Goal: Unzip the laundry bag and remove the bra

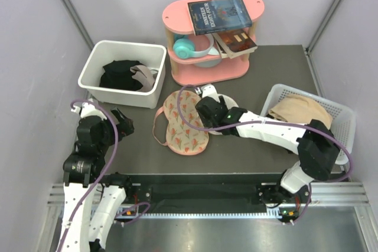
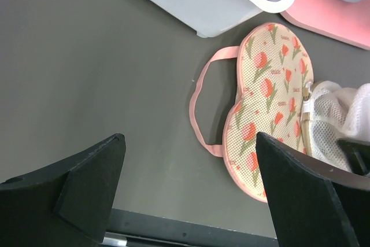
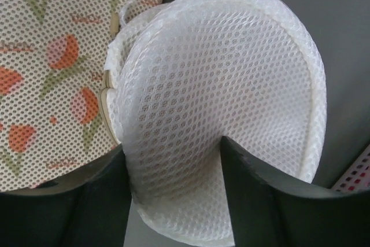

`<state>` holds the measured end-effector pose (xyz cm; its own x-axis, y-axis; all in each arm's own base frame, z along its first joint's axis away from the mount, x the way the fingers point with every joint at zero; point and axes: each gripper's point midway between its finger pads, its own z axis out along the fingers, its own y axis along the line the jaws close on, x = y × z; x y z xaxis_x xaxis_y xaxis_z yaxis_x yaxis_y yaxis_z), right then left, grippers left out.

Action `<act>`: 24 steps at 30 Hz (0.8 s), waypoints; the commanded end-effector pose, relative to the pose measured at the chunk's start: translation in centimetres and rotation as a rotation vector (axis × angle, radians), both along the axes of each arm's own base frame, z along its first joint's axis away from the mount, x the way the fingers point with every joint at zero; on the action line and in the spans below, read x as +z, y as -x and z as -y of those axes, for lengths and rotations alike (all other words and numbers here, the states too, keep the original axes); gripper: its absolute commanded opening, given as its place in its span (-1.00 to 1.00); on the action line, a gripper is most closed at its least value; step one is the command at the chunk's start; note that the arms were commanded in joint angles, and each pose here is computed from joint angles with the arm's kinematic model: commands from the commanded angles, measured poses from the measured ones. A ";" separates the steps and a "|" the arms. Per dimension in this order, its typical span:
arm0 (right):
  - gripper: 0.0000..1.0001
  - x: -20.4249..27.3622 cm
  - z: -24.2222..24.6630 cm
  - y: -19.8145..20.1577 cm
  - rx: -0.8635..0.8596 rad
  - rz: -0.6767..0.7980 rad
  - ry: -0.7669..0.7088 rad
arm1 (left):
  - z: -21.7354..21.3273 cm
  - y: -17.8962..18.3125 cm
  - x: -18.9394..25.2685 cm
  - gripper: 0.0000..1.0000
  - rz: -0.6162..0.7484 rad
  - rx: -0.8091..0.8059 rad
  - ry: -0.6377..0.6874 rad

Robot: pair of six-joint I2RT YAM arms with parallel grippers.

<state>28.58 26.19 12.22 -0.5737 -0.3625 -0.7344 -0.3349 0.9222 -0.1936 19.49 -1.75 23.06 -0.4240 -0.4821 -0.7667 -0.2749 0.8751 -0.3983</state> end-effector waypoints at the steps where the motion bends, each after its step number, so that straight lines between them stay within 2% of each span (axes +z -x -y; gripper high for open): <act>1: -0.02 2.0 0.9 -1.9 -0.098 0.018 -0.076 | -0.2 0.0 0.7 0.97 0.009 -0.024 -0.038; 2: -0.18 2.0 1.3 -2.1 -0.108 0.011 -0.086 | 0.1 -0.2 0.7 0.96 0.005 -0.041 -0.038; 3: -0.48 2.0 2.2 -2.3 -0.122 -0.009 -0.121 | 0.6 -0.4 0.7 0.94 0.007 -0.071 -0.025; 6: -0.67 2.1 3.5 -2.7 -0.127 -0.054 -0.239 | 1.3 -1.1 0.3 0.92 -0.011 -0.104 -0.014; 11: -0.79 0.6 5.9 -2.8 -0.182 -0.149 -0.406 | 3.2 -2.9 0.4 0.89 0.005 -0.161 0.068; 15: -1.00 -1.5 8.0 -2.4 -0.236 -0.213 -0.420 | 4.6 -4.2 0.5 0.86 0.031 -0.184 0.150; 19: -1.00 -2.9 9.1 -2.0 -0.277 -0.248 -0.407 | 7.4 -5.7 0.4 0.83 0.048 -0.219 0.222; 20: -1.00 -3.1 9.4 -2.0 -0.290 -0.252 -0.408 | 7.5 -6.2 0.3 0.83 0.052 -0.192 0.203; 24: -1.00 -4.5 10.4 -1.5 -0.327 -0.285 -0.395 | 14.6 -6.6 0.0 0.86 0.049 -0.342 0.154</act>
<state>32.15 17.83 11.02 -0.7313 0.1257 -0.6703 -0.0807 0.9600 0.2681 24.08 -11.06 21.12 -0.5940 -0.4391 -0.6741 -0.0529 0.8574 -0.5119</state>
